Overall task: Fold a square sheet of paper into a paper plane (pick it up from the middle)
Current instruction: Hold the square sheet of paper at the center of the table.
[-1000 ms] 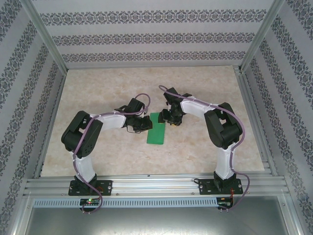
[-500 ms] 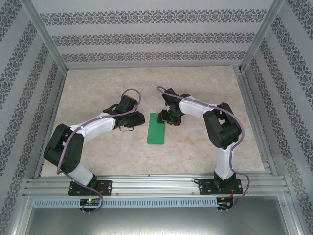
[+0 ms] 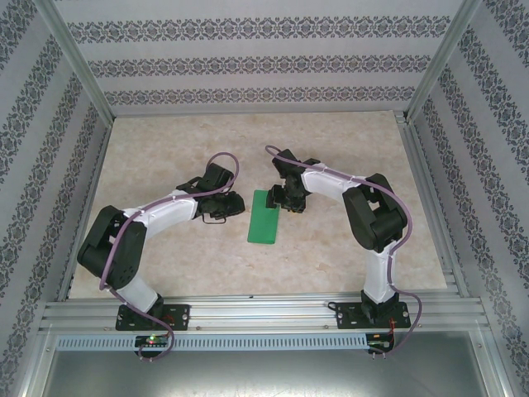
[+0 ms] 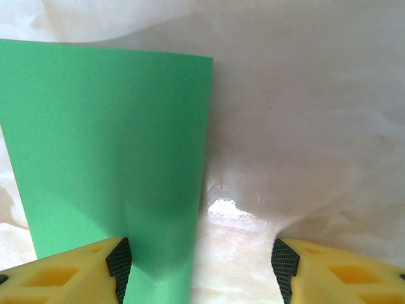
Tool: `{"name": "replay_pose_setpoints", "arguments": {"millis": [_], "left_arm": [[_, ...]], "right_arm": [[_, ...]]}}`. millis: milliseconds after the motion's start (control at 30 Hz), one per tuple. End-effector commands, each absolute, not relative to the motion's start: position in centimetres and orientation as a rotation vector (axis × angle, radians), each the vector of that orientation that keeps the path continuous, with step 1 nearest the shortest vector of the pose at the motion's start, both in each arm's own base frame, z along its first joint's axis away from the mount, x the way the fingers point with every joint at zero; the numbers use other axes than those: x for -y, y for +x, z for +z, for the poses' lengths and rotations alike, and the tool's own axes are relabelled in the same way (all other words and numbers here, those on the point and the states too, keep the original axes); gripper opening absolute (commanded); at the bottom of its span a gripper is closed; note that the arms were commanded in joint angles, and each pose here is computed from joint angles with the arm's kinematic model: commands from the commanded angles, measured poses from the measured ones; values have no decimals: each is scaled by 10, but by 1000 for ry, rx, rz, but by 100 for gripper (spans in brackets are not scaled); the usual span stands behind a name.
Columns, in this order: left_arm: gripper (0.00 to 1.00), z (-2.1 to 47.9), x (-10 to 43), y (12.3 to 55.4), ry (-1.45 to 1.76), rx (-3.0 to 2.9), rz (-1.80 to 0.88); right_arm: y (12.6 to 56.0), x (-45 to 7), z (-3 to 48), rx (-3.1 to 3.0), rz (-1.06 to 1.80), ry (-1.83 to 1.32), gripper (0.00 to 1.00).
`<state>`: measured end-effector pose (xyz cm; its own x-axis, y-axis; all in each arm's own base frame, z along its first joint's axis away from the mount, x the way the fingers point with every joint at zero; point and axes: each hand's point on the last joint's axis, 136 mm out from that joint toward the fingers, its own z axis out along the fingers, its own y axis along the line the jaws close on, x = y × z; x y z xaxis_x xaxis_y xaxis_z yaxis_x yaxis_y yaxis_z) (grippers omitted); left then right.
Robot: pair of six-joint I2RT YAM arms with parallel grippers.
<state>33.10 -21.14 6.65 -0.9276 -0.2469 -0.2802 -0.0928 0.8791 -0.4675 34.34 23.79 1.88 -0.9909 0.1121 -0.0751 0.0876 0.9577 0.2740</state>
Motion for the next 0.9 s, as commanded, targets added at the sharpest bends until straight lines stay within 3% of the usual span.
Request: {"name": "replay_pose_setpoints", "arguments": {"millis": [0, 567, 867], "left_arm": [[29, 65, 213, 333, -274, -2722, -683], [28, 70, 233, 333, -207, -2719, -825], [8, 65, 268, 338, -134, -2746, -1000]], "right_arm": [[326, -220, -11, -3113, 231, 176, 65], [326, -216, -14, -3132, 178, 140, 65], [324, -212, -15, -3138, 148, 129, 65]]}}
